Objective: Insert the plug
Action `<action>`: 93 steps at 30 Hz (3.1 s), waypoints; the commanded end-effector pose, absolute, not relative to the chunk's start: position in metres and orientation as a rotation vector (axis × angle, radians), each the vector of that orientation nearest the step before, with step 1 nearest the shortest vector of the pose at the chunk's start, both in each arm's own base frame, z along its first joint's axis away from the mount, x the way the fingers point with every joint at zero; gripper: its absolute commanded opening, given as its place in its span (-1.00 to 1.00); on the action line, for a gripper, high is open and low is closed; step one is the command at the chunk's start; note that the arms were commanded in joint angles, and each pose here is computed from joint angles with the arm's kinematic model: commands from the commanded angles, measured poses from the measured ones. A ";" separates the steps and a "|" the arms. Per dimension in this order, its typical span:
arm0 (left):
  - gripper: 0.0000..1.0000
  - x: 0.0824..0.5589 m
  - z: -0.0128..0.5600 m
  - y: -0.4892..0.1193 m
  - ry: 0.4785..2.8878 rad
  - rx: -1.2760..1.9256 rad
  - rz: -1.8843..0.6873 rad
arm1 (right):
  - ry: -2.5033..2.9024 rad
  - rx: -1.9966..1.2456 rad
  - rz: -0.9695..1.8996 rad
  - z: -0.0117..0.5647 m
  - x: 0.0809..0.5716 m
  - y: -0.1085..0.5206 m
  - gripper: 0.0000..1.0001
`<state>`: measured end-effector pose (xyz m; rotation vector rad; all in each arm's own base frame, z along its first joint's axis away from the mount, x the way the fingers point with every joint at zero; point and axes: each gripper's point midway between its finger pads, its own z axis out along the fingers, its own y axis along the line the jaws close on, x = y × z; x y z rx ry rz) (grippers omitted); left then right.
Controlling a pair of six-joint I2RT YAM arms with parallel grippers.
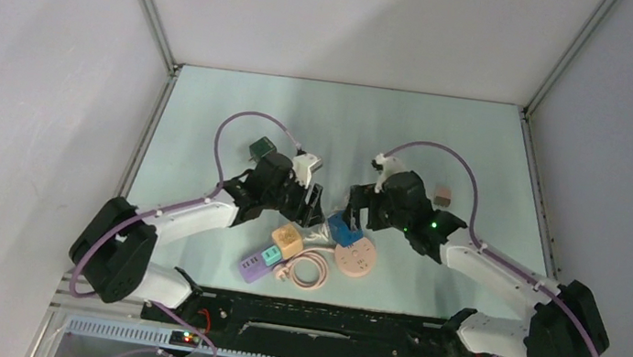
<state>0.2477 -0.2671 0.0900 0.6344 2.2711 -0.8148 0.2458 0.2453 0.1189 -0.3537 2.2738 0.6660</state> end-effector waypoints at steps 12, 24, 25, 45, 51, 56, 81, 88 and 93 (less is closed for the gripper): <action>0.65 0.266 0.145 -0.165 2.155 0.287 -0.326 | 2.479 -0.831 0.429 0.126 0.247 0.279 0.93; 0.68 0.258 0.143 -0.156 2.164 0.299 -0.303 | 2.706 -0.972 0.372 0.096 0.240 0.289 0.72; 0.68 0.258 0.143 -0.156 2.164 0.300 -0.302 | 2.720 -0.984 0.369 0.093 0.239 0.290 0.70; 0.69 0.261 0.146 -0.157 2.158 0.302 -0.299 | 2.704 -0.933 0.339 0.090 0.231 0.288 -0.65; 0.68 0.262 0.144 -0.160 2.162 0.304 -0.308 | 2.587 -0.817 0.244 0.094 0.228 0.274 -1.00; 0.68 0.262 0.141 -0.161 2.166 0.305 -0.315 | 2.464 -0.750 0.214 0.099 0.220 0.270 -1.00; 0.68 0.261 0.138 -0.167 2.167 0.315 -0.352 | 2.438 -0.470 0.189 0.066 0.198 0.234 -1.00; 0.68 0.261 0.138 -0.171 2.168 0.319 -0.373 | 2.379 -0.453 0.208 0.072 0.188 0.227 -1.00; 0.68 0.261 0.138 -0.172 2.166 0.319 -0.382 | 2.353 -0.421 0.190 0.069 0.180 0.220 -1.00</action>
